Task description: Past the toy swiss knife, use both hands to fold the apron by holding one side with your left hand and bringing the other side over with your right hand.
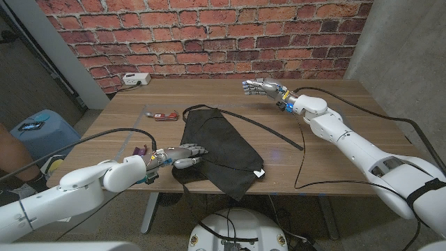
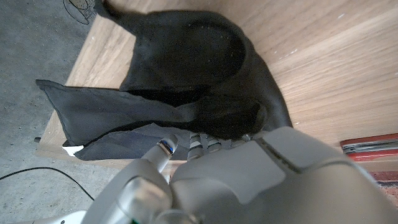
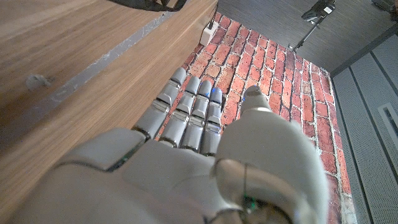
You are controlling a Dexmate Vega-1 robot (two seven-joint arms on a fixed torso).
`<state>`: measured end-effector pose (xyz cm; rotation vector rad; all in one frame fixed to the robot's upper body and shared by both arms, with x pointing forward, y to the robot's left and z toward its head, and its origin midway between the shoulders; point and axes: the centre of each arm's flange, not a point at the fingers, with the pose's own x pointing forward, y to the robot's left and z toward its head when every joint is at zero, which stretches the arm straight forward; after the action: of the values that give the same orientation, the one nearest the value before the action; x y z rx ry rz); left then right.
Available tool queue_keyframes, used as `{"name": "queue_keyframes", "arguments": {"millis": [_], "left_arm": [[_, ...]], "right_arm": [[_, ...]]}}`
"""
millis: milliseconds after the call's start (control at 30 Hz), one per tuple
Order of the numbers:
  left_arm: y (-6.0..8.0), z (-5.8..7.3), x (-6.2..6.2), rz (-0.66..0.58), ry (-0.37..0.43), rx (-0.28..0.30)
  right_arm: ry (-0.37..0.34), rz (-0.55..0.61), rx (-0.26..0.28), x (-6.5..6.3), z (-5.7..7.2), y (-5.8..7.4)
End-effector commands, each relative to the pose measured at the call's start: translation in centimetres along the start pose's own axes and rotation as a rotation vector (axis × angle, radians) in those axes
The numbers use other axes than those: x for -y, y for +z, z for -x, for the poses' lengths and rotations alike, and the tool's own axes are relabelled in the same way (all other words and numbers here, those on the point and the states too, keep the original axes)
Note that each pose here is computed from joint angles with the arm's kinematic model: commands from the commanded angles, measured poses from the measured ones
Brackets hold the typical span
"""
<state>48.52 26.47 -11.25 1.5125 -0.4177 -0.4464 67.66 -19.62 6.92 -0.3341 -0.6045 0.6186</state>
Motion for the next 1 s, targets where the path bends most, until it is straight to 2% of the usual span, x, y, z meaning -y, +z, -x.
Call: {"name": "queue_keyframes", "arguments": {"millis": [33, 333, 500, 1000], "left_arm": [[-0.3, -0.1, 0.4, -0.007, -0.004, 0.001], [-0.4, -0.2, 0.0, -0.019, 0.003, 0.003], [-0.5, -0.2, -0.2, -0.03, -0.008, 0.006], [-0.7, 0.0, -0.4, -0.035, -0.009, 0.011]], "right_arm": [[-0.04, -0.036, 0.023, 0.6, 0.6, -1.1], [-0.077, -0.058, 0.039, 1.4, 1.3, -2.1], [-0.068, -0.059, 0.051, 1.8, 1.6, -2.4], [-0.087, -0.151, 0.128, 2.1, 2.0, -3.6]]}}
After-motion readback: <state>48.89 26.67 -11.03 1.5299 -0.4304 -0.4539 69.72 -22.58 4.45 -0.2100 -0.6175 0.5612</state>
